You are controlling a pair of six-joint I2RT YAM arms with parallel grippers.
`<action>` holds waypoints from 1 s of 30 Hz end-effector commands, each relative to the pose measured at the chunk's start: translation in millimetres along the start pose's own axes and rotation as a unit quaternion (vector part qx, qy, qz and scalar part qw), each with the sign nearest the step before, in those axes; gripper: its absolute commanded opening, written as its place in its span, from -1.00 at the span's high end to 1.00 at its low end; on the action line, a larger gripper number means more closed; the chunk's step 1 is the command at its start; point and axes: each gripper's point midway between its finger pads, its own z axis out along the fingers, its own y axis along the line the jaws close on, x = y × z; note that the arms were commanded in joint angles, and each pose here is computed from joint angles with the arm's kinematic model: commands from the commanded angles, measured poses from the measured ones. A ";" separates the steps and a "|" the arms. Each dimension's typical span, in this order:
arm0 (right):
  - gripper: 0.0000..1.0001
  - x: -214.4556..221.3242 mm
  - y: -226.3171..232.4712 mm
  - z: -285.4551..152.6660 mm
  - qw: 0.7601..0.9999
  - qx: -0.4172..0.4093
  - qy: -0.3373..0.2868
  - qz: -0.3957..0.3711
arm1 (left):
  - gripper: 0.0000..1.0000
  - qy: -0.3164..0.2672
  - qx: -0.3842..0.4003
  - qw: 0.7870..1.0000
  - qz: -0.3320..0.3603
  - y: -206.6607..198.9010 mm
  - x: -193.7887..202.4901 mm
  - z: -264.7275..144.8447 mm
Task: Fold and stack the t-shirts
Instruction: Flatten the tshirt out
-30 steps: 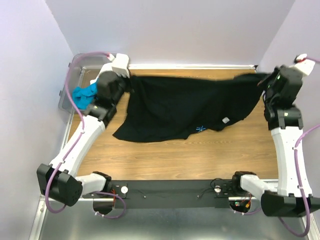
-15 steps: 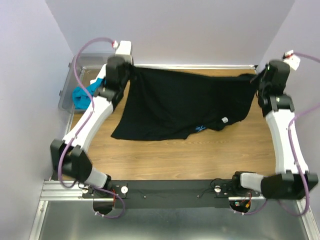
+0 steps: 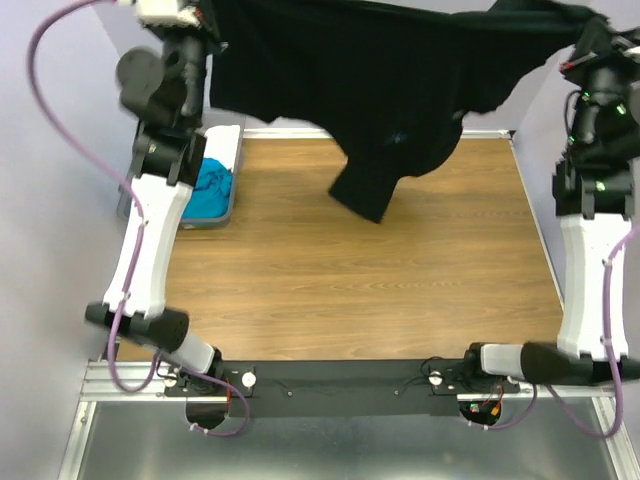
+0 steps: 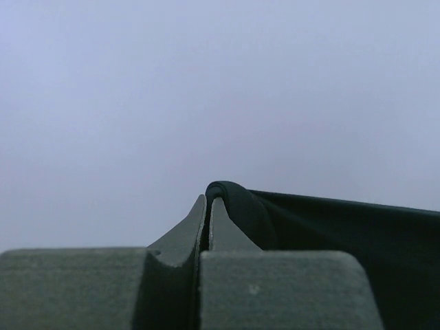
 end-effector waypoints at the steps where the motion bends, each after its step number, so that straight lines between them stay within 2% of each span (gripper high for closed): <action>1: 0.99 -24.2 -1.9 -16.7 0.997 -0.019 -0.048 -0.062 | 1.00 -0.064 0.011 0.998 0.021 7.2 -30.1 -21.6; 2: 0.99 -25.2 1.2 -27.2 0.996 -0.034 -0.046 -0.069 | 1.00 -0.062 0.013 0.998 0.020 7.4 -31.9 -30.7; 4: 0.99 1.1 -7.2 -36.1 0.996 -0.034 -0.017 -0.081 | 1.00 -0.036 0.016 0.999 0.018 7.6 -8.7 -41.0; 5: 0.99 37.2 -20.2 -43.9 0.995 -0.026 0.020 -0.093 | 1.00 0.011 0.019 1.000 0.015 8.4 36.8 -49.4; 7: 0.99 56.9 -31.8 -68.8 0.995 -0.021 0.042 -0.093 | 1.00 0.040 0.031 0.999 -0.006 5.2 60.7 -71.2; 8: 0.99 72.7 -38.7 -79.0 0.994 -0.015 0.059 -0.087 | 1.00 0.097 0.043 0.994 -0.013 3.0 112.8 -89.8; 9: 0.99 97.8 -52.1 -91.0 0.993 0.003 0.088 -0.084 | 1.00 0.125 0.048 0.991 -0.026 1.3 136.1 -103.5; 10: 0.99 130.5 -69.5 -115.6 0.989 0.021 0.124 -0.081 | 1.00 0.176 0.051 0.982 -0.047 0.3 179.8 -133.5; 12: 0.99 176.6 -95.1 -147.9 0.981 0.070 0.178 -0.043 | 1.00 0.227 0.079 0.967 -0.080 -10.9 217.4 -171.2; 13: 0.99 212.2 -112.2 -177.2 0.971 0.093 0.220 -0.030 | 1.00 0.259 0.081 0.956 -0.111 -17.2 239.5 -190.8; 14: 0.99 233.7 -120.0 -198.4 0.960 0.121 0.253 0.010 | 1.00 0.319 0.095 0.935 -0.126 -22.6 283.3 -230.9; 16: 0.99 263.2 -127.4 -229.3 0.943 0.142 0.299 0.045 | 0.98 0.365 0.096 0.913 -0.153 -28.9 308.8 -269.3; 17: 0.99 277.3 -130.0 -249.0 0.933 0.152 0.316 0.075 | 0.90 0.415 0.100 0.887 -0.174 -36.3 335.1 -306.5; 18: 0.97 292.7 -134.0 -270.0 0.918 0.163 0.351 0.083 | 0.85 0.430 0.104 0.878 -0.184 -39.4 339.0 -322.3; 21: 0.85 306.2 -152.3 -315.2 0.886 0.229 0.391 0.100 | 0.12 0.501 0.107 0.834 -0.205 -45.4 357.3 -378.6; 22: 0.67 304.7 -160.1 -332.5 0.872 0.260 0.403 0.100 | -0.39 0.529 0.100 0.817 -0.208 -43.6 358.9 -398.0; 23: 0.56 301.7 -157.9 -329.8 0.872 0.263 0.397 0.111 | -0.53 0.530 0.103 0.816 -0.207 -45.4 359.1 -399.5; 24: 0.48 299.1 -164.0 -345.3 0.861 0.284 0.408 0.106 | -0.62 0.540 0.093 0.808 -0.216 -47.0 352.7 -407.6; 25: 0.37 295.6 -163.3 -349.5 0.858 0.289 0.411 0.109 | -0.93 0.537 0.096 0.809 -0.221 -50.6 345.3 -405.9; 26: 0.02 290.4 -160.6 -350.6 0.856 0.297 0.405 0.127 | -0.97 0.531 0.101 0.808 -0.235 -56.8 334.2 -401.6; 28: -0.24 277.9 -150.2 -349.6 0.858 0.283 0.405 0.144 | -0.97 0.522 0.081 0.809 -0.256 -56.9 317.4 -393.5; 29: -0.46 274.4 -148.6 -347.6 0.859 0.282 0.401 0.147 | -0.97 0.517 0.056 0.816 -0.252 -49.6 316.3 -388.4; 30: -0.56 268.5 -147.1 -343.1 0.864 0.279 0.394 0.145 | -0.97 0.516 0.040 0.818 -0.251 -45.1 314.4 -387.4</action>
